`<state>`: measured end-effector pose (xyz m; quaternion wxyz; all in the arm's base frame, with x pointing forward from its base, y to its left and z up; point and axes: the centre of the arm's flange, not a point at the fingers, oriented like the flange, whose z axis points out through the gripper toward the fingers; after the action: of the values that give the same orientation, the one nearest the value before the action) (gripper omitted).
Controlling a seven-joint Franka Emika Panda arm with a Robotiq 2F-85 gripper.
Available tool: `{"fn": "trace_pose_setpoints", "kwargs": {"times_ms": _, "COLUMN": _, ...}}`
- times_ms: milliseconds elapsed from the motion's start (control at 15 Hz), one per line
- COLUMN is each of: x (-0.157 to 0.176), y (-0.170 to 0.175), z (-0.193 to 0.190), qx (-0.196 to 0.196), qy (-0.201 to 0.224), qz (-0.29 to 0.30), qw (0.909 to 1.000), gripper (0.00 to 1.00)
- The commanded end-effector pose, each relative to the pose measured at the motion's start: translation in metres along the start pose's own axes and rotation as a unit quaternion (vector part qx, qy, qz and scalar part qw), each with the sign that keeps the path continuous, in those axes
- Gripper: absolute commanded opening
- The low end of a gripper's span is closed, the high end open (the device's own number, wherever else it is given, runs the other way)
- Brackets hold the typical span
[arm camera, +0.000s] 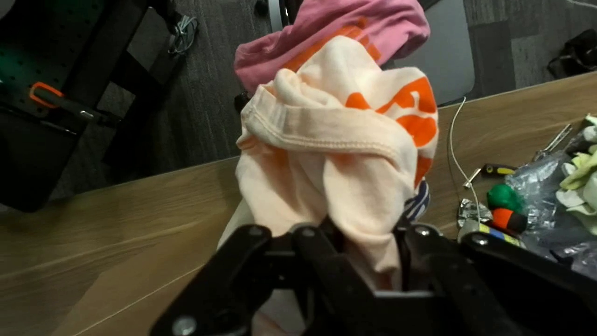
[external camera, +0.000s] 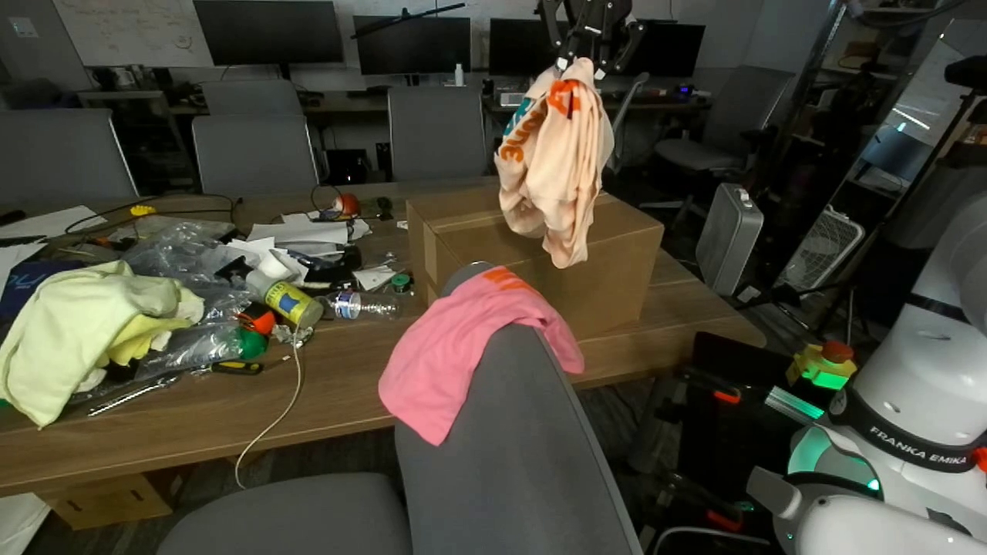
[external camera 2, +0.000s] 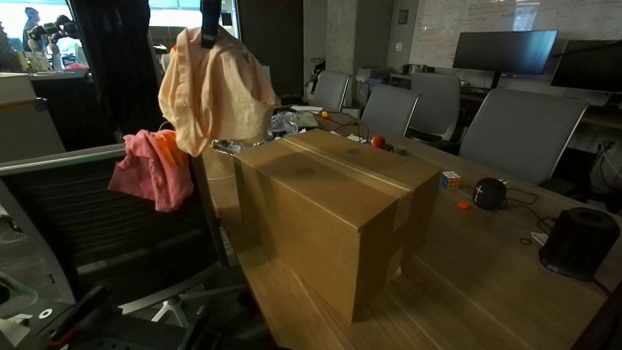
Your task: Move the shirts to the top of the box one at a time
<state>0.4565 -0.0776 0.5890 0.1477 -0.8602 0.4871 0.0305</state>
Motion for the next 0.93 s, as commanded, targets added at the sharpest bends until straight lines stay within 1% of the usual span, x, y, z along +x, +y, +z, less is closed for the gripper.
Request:
{"fn": "trace_pose_setpoints", "kwargs": {"times_ms": 0, "x": 0.005, "y": -0.007, "z": 0.0, "qx": 0.019, "qy": 0.011, "qz": 0.034, "qw": 0.9992, "gripper": 0.05}}
{"fn": "trace_pose_setpoints", "kwargs": {"times_ms": 267, "x": 0.014, "y": -0.033, "z": -0.005, "qx": 0.027, "qy": 0.03, "qz": 0.049, "qw": 0.998, "gripper": 0.05}}
{"fn": "trace_pose_setpoints", "kwargs": {"times_ms": 467, "x": 0.028, "y": -0.042, "z": -0.014, "qx": 0.042, "qy": 0.056, "qz": 0.087, "qw": 0.9937, "gripper": 0.05}}
{"fn": "trace_pose_setpoints", "kwargs": {"times_ms": 667, "x": 0.052, "y": -0.035, "z": -0.03, "qx": 0.072, "qy": 0.101, "qz": 0.151, "qw": 0.9807, "gripper": 0.05}}
{"fn": "trace_pose_setpoints", "kwargs": {"times_ms": 867, "x": 0.074, "y": -0.014, "z": -0.049, "qx": 0.079, "qy": 0.15, "qz": 0.209, "qw": 0.963, "gripper": 0.05}}
